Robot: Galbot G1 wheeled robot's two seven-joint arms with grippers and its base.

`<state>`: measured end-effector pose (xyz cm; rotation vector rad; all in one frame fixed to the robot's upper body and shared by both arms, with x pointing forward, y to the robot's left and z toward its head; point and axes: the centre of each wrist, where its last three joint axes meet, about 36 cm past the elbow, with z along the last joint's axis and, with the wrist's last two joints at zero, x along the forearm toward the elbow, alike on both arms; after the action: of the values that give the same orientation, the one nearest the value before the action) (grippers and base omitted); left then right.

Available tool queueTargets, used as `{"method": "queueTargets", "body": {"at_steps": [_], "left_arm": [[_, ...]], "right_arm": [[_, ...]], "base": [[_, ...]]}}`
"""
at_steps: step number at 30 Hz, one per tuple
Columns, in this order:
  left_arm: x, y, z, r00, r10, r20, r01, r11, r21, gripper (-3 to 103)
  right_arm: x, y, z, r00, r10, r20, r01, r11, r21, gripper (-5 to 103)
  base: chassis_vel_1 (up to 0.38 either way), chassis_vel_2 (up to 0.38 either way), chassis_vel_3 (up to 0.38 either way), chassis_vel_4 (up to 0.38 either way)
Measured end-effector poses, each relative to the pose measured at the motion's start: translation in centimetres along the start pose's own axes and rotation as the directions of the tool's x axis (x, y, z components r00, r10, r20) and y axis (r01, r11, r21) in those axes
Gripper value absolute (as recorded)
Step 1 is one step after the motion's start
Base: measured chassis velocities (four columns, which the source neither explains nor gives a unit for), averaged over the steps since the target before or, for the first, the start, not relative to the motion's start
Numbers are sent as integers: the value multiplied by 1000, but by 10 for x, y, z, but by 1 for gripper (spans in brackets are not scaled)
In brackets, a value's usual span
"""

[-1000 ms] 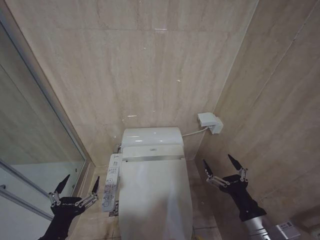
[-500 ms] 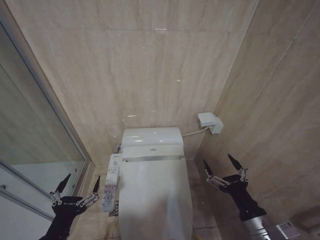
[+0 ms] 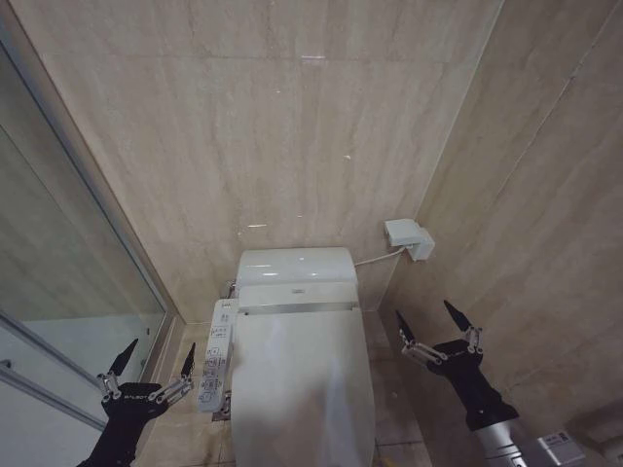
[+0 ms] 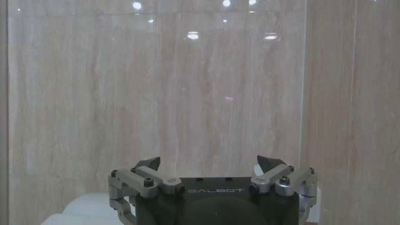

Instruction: Open the toilet lid, clean the toilet bowl with a toilet brush, close the toilet lid, and flush.

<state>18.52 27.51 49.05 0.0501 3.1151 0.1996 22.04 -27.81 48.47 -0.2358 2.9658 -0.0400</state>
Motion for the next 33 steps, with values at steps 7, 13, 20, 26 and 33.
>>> {"method": "queueTargets", "body": {"at_steps": [7,13,20,26,33], "left_arm": [[0,0,0,1000,0,-1,0,1000,0,100],[0,0,0,1000,0,-1,0,1000,0,100],[0,0,0,1000,0,-1,0,1000,0,100],[0,0,0,1000,0,-1,0,1000,1,100],[0,0,0,1000,0,-1,0,1000,1,100]], "right_arm": [[0,0,0,1000,0,0,0,1000,0,100],[0,0,0,1000,0,0,0,1000,0,100],[0,0,0,1000,0,0,0,1000,0,100],[0,0,0,1000,0,0,0,1000,0,100],[0,0,0,1000,0,0,0,1000,0,100]], "base": [[0,0,0,0],[0,0,0,0],[0,0,0,0],[62,-59,-45,67],[147,-145,-145,136]]}}
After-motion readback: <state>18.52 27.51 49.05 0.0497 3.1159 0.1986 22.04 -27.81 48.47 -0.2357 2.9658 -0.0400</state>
